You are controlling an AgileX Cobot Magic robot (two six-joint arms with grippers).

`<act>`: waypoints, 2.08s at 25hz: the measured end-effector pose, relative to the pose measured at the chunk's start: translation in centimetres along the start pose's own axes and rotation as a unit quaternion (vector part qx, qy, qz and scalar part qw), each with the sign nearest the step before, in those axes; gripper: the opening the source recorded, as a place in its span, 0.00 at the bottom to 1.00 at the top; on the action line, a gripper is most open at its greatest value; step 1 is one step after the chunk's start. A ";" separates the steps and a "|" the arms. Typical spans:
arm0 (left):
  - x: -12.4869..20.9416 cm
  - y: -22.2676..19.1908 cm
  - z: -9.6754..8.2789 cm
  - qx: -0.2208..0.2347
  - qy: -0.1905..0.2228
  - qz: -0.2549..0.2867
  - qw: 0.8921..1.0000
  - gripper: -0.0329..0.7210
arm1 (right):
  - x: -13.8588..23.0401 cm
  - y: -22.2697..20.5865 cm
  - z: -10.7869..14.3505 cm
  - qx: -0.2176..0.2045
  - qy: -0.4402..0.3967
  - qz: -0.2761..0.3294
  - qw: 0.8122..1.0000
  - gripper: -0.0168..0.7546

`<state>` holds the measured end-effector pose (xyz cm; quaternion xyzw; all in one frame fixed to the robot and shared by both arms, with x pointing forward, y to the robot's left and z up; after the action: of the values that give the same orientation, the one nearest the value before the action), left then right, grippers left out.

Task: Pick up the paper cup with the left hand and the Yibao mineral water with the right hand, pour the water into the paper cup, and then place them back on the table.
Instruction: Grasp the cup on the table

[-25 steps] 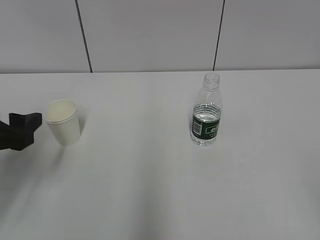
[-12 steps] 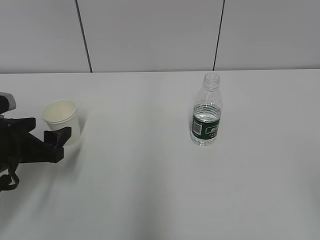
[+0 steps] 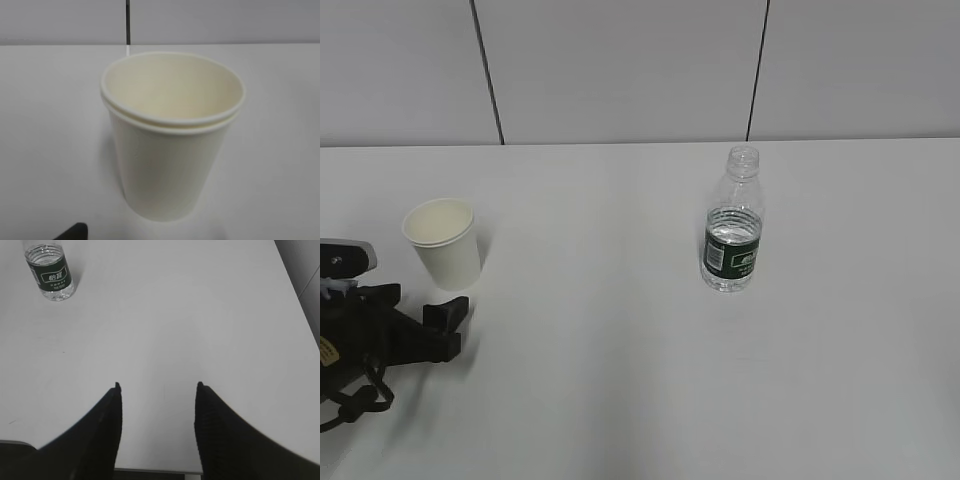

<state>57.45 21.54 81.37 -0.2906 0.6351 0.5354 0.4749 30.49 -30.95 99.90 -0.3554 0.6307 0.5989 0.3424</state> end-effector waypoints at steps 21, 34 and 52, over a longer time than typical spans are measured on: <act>-2.1 -3.4 0.5 -0.007 0.000 -0.040 0.999 0.79 | 0.0 0.0 0.0 0.000 0.000 0.000 1.000 0.52; -3.1 -5.0 0.3 0.000 -0.005 -0.060 0.998 0.79 | 0.0 0.0 0.0 0.000 0.000 0.000 1.000 0.52; -2.4 -5.3 1.0 -0.017 0.004 -0.052 0.999 0.79 | 0.0 0.0 0.0 0.000 0.000 0.000 1.000 0.52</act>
<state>63.36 20.76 81.48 -0.3333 0.6122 0.5196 0.4941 30.49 -30.95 99.90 -0.3554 0.6307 0.5989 0.3424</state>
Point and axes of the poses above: a point on each arm's last joint axis where the gripper is mounted, y pointing back along that axis away from the gripper, z along the wrist's bending axis when the last joint is at zero, x = y × z, the point moved 9 cm from there along -y, pointing out along that axis toward the gripper, and after that the axes turned 3 degrees about -y, right-handed, at the moved point
